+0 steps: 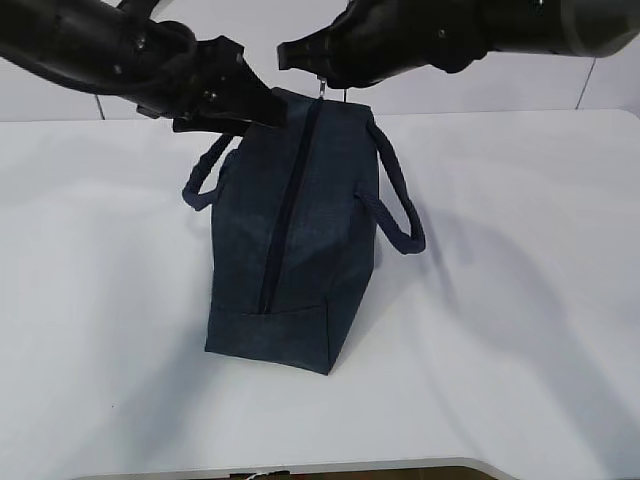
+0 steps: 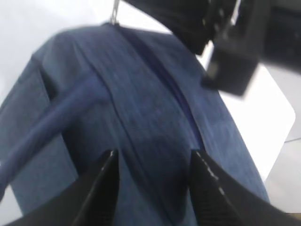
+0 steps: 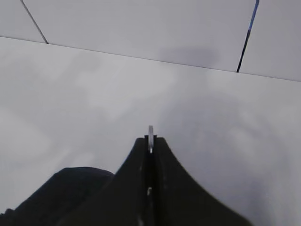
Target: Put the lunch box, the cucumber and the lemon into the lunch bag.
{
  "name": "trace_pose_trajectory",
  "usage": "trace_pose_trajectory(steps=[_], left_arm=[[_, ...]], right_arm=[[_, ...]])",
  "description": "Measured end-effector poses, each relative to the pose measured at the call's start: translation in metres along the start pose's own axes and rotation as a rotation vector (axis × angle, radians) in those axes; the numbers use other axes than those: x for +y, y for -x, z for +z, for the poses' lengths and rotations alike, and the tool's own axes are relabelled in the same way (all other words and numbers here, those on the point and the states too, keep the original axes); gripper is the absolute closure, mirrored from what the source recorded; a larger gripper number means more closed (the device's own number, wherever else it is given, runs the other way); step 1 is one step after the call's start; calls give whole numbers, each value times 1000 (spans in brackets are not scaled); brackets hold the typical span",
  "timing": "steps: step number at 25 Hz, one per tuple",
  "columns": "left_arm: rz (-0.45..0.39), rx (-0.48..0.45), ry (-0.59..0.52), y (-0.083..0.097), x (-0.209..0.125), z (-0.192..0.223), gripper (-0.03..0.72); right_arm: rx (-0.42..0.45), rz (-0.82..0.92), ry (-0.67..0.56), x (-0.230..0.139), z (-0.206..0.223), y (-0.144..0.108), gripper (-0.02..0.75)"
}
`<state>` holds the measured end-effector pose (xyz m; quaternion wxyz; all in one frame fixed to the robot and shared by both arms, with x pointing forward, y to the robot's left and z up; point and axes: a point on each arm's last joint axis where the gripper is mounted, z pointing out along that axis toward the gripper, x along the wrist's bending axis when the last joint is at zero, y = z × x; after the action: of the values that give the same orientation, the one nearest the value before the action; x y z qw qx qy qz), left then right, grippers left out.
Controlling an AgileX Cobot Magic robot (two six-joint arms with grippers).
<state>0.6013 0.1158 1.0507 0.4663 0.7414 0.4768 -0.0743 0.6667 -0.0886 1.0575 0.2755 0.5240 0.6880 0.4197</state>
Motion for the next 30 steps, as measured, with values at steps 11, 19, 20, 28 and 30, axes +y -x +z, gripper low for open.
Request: trace_pose_trajectory(steps=[11,19,20,28,30], left_arm=[[-51,-33,-69,-16,-7,22,506],[39,-40,-166,-15,-14,19,700],[54,-43,-181,-15,-15,18,701],[137,-60,-279,-5,-20,4,702],[148,-60,-280,-5,-19,3,702]], right_arm=[[2,9,-1,0,0,0,733],[4,13,-2,0,1,0,733],[3,13,-4,-1,1,0,733],[-1,31,-33,-12,14,3,733],[-3,40,-35,-12,15,5,733]])
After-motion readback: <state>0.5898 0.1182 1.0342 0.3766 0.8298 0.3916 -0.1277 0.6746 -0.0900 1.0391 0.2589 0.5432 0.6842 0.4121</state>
